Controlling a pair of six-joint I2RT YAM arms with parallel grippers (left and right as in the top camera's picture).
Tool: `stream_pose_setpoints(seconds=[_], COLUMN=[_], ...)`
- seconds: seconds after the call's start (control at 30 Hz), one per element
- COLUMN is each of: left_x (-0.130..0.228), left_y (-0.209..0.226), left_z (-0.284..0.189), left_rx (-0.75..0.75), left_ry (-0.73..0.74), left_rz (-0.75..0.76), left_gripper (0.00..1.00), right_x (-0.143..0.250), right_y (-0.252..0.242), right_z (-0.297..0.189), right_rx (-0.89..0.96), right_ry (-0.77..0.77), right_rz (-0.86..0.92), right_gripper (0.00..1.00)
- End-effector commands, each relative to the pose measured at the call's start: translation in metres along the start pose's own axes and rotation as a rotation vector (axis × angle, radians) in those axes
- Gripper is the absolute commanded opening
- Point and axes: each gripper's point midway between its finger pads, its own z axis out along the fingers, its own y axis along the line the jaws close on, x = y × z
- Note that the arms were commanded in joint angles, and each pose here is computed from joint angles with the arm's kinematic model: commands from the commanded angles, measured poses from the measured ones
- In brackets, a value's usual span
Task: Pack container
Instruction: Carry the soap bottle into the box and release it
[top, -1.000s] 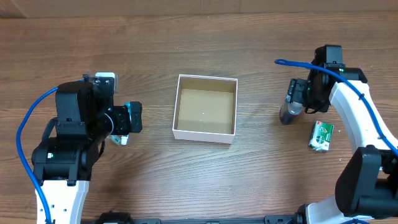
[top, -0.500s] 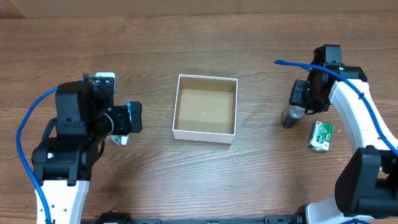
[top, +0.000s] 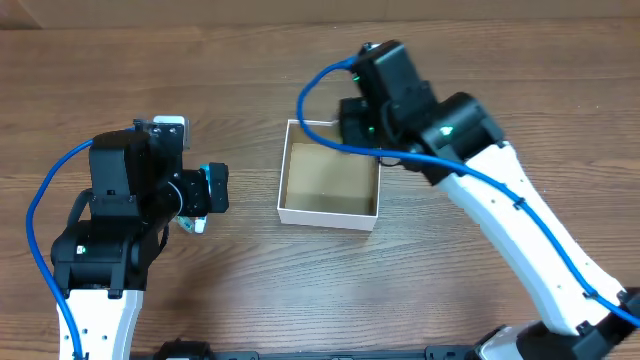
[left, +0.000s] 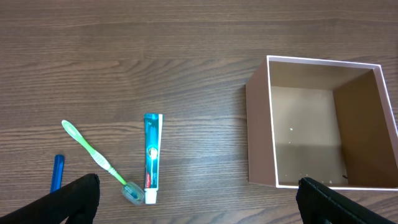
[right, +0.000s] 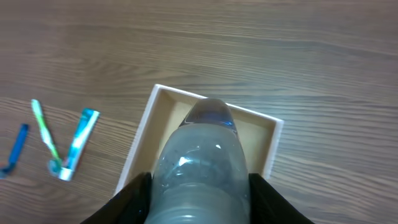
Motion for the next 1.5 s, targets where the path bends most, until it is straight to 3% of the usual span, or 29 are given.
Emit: stream_pose_setpoints(seconds=[0.0, 0.1, 0.43, 0.47, 0.53, 0.57, 0.67, 0.8, 0.9, 1.0, 1.03, 1.13, 1.2, 1.3, 1.47], left_x=[-0.008, -0.008, -0.008, -0.008, -0.008, -0.008, -0.008, -0.008, -0.008, -0.008, -0.008, -0.008, -0.008, -0.007, -0.006], left_y=[-0.006, -0.006, -0.005, -0.005, -0.005, -0.005, -0.005, -0.005, -0.005, -0.005, -0.005, -0.005, -0.005, -0.005, -0.005], left_z=[-0.003, -0.003, -0.003, -0.003, -0.003, -0.003, -0.003, -0.004, -0.003, -0.004, -0.003, -0.003, -0.003, -0.004, -0.003], left_rx=[0.023, 0.023, 0.02, 0.02, 0.02, 0.02, 0.021, 0.02, 0.02, 0.02, 0.02, 0.02, 0.02, 0.021, 0.02], left_ry=[-0.019, -0.02, -0.02, -0.02, -0.02, -0.019, -0.019, -0.019, -0.02, -0.02, -0.019, -0.019, -0.02, -0.015, -0.012], left_rz=[-0.002, -0.002, -0.002, -0.002, -0.002, -0.002, -0.003, -0.003, -0.002, -0.002, -0.002, -0.002, -0.002, -0.003, -0.004], left_gripper=[1.0, 1.0, 1.0, 1.0, 1.0, 1.0, 1.0, 1.0, 1.0, 1.0, 1.0, 1.0, 1.0, 1.0, 1.0], right_x=[0.001, 0.015, 0.04, 0.041, 0.042, 0.043, 0.043, 0.036, 0.0, -0.021, -0.019, 0.02, 0.05, 0.097, 0.156], right_y=[0.016, 0.017, 0.024, 0.024, 0.024, 0.025, 0.025, 0.02, 0.002, -0.059, -0.09, -0.207, -0.257, -0.295, -0.321], right_z=[0.029, 0.07, 0.154, 0.157, 0.158, 0.157, 0.157, 0.127, 0.05, -0.028, -0.045, -0.078, -0.077, -0.062, -0.033], right_rx=[0.022, 0.06, 0.077, 0.078, 0.078, 0.073, 0.073, 0.084, 0.113, 0.18, 0.237, 0.476, 0.529, 0.473, 0.454], right_ry=[0.013, 0.083, 0.178, 0.179, 0.182, 0.186, 0.186, 0.17, -0.004, -0.127, -0.139, -0.039, 0.071, 0.235, 0.378], right_rz=[0.108, 0.211, 0.198, 0.197, 0.197, 0.198, 0.197, 0.196, 0.214, 0.368, 0.456, 0.757, 0.825, 0.863, 0.841], right_gripper=[0.04, 0.04, 0.04, 0.1, 0.64, 0.79, 0.87, 0.89, 0.9, 0.92, 0.99, 1.0, 1.0, 1.0, 1.0])
